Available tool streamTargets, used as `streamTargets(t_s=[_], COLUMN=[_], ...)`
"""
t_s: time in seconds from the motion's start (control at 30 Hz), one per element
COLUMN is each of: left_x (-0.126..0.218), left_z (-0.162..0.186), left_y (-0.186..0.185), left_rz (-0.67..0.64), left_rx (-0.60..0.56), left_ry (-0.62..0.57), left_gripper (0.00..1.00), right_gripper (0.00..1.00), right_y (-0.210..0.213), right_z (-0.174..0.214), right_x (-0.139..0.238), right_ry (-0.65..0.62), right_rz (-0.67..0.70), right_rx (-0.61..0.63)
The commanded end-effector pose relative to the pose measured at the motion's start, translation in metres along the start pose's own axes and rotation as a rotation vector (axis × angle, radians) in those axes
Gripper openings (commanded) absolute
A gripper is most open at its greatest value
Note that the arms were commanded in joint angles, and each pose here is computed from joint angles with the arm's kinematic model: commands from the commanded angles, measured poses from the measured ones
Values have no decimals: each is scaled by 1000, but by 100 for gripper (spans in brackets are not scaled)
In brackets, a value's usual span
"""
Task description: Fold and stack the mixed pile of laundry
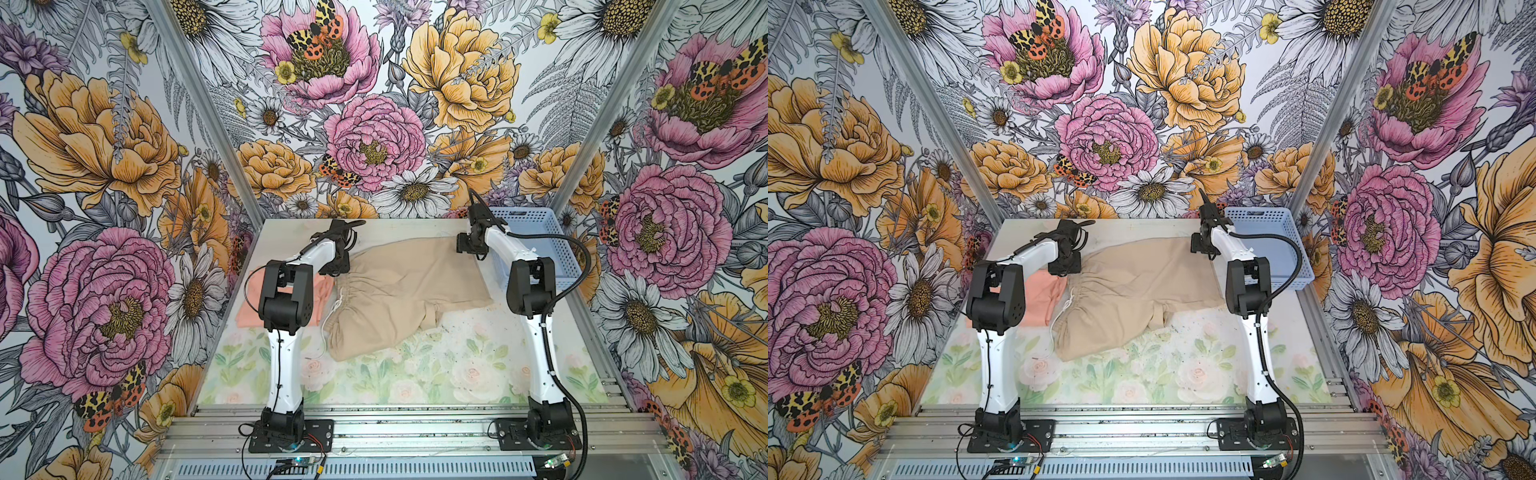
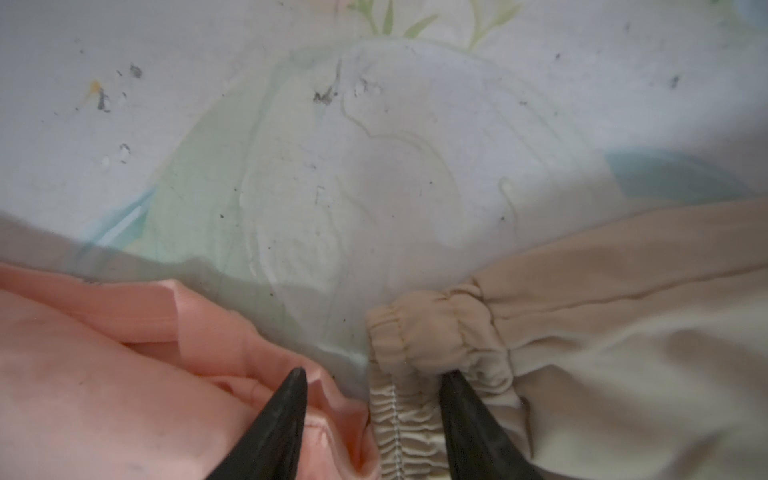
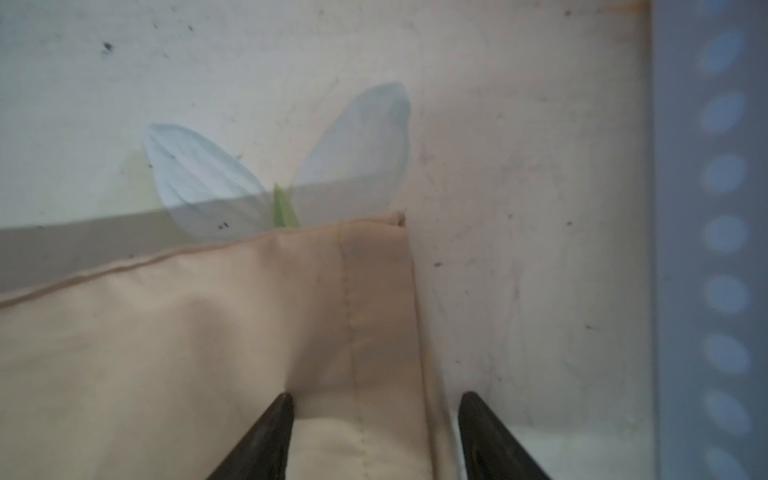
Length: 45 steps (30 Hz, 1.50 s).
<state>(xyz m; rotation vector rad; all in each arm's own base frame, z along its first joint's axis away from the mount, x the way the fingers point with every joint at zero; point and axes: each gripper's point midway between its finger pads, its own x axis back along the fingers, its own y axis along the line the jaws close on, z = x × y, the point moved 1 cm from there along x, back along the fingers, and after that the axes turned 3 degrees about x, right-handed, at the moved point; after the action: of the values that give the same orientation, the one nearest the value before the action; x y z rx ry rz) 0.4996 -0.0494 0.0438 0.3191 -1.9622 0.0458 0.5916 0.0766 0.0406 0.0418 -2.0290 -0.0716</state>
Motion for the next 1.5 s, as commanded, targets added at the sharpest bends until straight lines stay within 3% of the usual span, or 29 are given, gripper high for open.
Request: streamTargets(t_s=[0.0, 0.07, 0.33, 0.47, 0.6, 0.77, 0.9, 1.2, 1.47], left_x=[5, 12, 91, 133, 161, 162, 157, 126, 107], left_z=[-6, -9, -30, -19, 29, 110, 159, 196, 190], left_y=[6, 3, -27, -34, -31, -14, 2, 19, 39], left_rz=[-29, -8, 121, 190, 277, 291, 292, 206, 86], left_rx=[13, 23, 16, 25, 62, 79, 127, 120, 165], left_ry=[-10, -19, -176, -212, -167, -68, -8, 50, 34], left_gripper=[53, 54, 81, 87, 88, 86, 82, 73, 71], right_gripper=[65, 65, 70, 71, 72, 73, 74, 75, 79], right_y=[-5, -3, 28, 46, 72, 121, 159, 229, 242], right_z=[-3, -4, 3, 44, 110, 196, 241, 308, 307], right_x=[1, 6, 97, 136, 160, 186, 204, 201, 160], right_ry=[13, 14, -45, -25, 29, 89, 99, 148, 136], right_rz=[27, 11, -79, -129, -249, -395, -496, -526, -402], right_rx=[-33, -37, 11, 21, 18, 86, 120, 239, 210])
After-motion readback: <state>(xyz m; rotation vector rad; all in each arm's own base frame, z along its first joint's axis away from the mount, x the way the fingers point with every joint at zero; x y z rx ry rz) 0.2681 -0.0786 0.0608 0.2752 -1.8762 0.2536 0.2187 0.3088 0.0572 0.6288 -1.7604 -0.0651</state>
